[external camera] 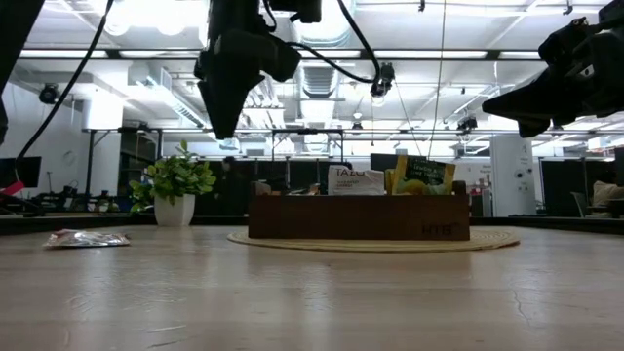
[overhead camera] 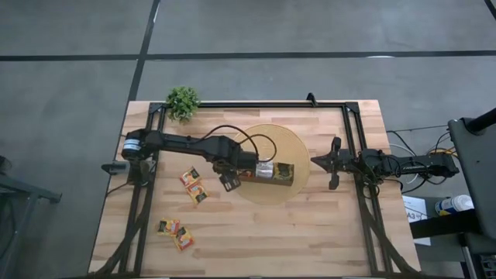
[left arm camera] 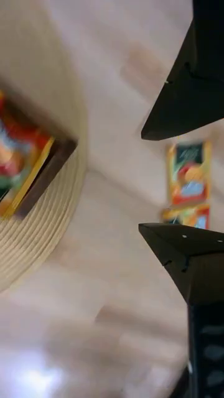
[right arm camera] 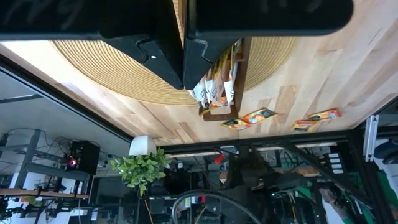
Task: Pick & Place Tea
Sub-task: Put the orange tea bag into the left section of the wooden organizer
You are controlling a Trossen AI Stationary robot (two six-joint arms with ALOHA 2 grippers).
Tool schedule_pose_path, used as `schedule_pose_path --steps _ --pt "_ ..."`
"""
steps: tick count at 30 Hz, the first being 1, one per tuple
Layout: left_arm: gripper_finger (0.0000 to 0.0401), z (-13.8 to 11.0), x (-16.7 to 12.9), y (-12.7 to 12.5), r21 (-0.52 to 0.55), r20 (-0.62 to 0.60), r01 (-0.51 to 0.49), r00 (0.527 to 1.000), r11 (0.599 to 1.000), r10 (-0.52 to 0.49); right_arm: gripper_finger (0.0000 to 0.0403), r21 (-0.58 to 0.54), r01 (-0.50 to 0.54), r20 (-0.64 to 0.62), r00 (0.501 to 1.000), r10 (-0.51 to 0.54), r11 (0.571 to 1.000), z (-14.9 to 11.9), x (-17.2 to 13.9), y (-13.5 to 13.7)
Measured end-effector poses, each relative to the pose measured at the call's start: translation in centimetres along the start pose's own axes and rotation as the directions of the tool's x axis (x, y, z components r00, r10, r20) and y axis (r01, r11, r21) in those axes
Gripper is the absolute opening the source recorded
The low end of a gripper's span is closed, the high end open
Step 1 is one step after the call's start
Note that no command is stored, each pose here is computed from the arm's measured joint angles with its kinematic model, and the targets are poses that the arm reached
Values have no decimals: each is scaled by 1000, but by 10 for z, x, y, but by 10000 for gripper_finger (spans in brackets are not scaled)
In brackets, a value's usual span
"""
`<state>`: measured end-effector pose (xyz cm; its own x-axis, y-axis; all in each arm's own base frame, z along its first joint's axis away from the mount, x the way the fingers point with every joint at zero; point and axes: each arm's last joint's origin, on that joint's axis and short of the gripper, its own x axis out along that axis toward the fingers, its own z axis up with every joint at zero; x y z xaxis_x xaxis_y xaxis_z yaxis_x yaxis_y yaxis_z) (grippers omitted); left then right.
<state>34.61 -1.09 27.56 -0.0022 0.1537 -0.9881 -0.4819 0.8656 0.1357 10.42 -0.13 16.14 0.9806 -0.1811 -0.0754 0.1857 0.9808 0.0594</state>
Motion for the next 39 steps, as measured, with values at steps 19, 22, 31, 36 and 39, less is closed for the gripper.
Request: schedule_pose_path --steps 19,22,31,36,39 --pt "220 -28 -6 -17 -11 -328 258 912 966 -247 9 0 0 0 1000 0 1000 0 0 0" --pt "220 -35 -6 -25 1 -338 247 912 969 -233 8 0 0 0 1000 0 1000 0 0 0" --pt "220 -80 4 -11 -128 -233 284 923 950 -307 9 0 0 0 1000 0 1000 0 0 0" --pt "220 -123 26 14 -363 -186 333 890 870 -417 9 0 0 0 1000 0 1000 0 0 0" --pt "220 -150 36 26 -509 -151 321 880 799 -450 9 0 0 0 1000 0 1000 0 0 0"
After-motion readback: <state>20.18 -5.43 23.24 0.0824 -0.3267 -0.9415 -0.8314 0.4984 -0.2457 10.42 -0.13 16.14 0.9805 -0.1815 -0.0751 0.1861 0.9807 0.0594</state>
